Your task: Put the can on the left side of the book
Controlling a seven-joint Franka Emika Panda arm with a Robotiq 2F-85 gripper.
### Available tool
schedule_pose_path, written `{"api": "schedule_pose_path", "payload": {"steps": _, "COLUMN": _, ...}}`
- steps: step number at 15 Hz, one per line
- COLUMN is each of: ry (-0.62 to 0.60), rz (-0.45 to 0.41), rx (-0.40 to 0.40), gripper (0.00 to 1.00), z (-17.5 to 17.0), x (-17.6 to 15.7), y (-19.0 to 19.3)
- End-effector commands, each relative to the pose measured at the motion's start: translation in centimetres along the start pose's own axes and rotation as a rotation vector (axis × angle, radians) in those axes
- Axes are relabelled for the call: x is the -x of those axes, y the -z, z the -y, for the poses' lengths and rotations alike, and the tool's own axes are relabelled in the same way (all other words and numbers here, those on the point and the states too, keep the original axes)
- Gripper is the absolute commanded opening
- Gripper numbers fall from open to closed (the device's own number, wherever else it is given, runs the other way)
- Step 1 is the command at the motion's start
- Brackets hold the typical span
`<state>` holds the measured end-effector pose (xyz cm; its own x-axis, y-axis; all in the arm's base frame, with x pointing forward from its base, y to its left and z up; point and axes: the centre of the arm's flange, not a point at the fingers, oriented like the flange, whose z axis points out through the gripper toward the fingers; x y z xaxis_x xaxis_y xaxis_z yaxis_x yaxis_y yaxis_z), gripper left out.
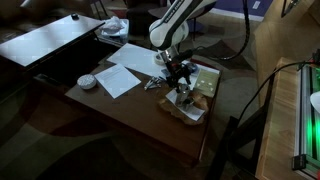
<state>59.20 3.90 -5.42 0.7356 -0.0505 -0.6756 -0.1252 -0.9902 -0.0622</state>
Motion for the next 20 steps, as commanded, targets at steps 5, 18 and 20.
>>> {"api": "schedule_pose_path", "payload": {"steps": 5, "ry": -0.012, "rz": 0.075, "rx": 0.006, "gripper": 0.52, "z": 0.6, "x": -1.2, "y": -0.5}}
{"api": "schedule_pose_path", "payload": {"steps": 18, "ry": -0.132, "rz": -0.225, "rx": -0.005, "gripper": 0.37, "z": -1.3, "x": 1.5, "y": 5.6}}
{"api": "schedule_pose_path", "payload": {"steps": 20, "ry": -0.135, "rz": -0.241, "rx": -0.005, "gripper": 0.62, "z": -1.4, "x": 2.2, "y": 6.6}}
